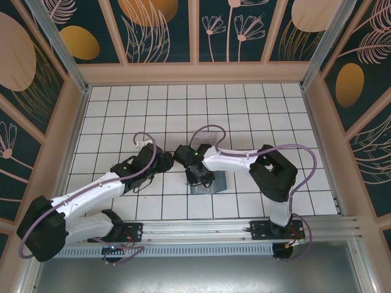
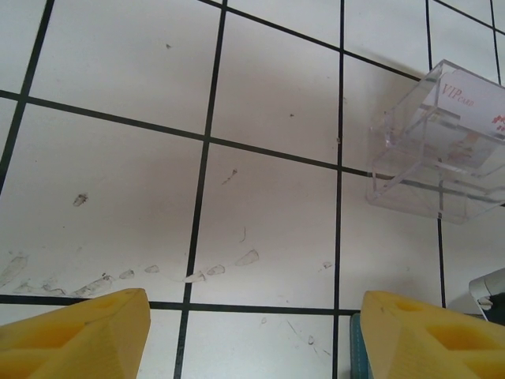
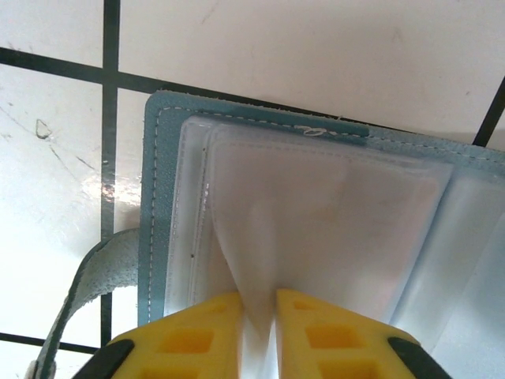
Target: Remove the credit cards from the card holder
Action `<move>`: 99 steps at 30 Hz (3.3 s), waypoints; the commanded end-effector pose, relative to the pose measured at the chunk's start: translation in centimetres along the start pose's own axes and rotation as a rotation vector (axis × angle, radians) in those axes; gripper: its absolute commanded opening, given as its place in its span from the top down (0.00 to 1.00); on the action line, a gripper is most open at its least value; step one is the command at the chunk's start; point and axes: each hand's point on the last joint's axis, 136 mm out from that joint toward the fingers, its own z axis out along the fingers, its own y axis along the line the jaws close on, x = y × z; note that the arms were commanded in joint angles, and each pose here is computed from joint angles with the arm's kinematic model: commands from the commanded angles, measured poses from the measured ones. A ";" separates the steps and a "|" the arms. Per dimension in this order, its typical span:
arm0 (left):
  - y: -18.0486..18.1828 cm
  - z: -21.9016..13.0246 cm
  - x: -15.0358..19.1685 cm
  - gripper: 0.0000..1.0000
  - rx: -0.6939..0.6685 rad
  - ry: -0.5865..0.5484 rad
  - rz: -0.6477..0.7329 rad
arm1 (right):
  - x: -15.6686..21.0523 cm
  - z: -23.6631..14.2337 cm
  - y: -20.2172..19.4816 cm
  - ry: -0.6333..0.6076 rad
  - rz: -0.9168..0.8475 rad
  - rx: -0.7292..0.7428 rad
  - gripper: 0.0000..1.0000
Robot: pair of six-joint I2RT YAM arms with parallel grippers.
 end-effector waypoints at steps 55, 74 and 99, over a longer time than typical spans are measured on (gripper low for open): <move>-12.2 4.8 13.5 0.87 0.297 0.645 0.185 | 2.2 -4.2 -5.1 -0.226 0.277 -0.673 0.77; -16.8 5.5 15.3 0.87 0.358 0.696 0.218 | 1.5 -8.0 -10.1 -0.390 0.384 -0.529 0.66; -17.6 4.5 11.7 0.87 0.344 0.529 0.283 | 0.0 -12.3 -8.8 -0.448 0.397 -0.648 0.65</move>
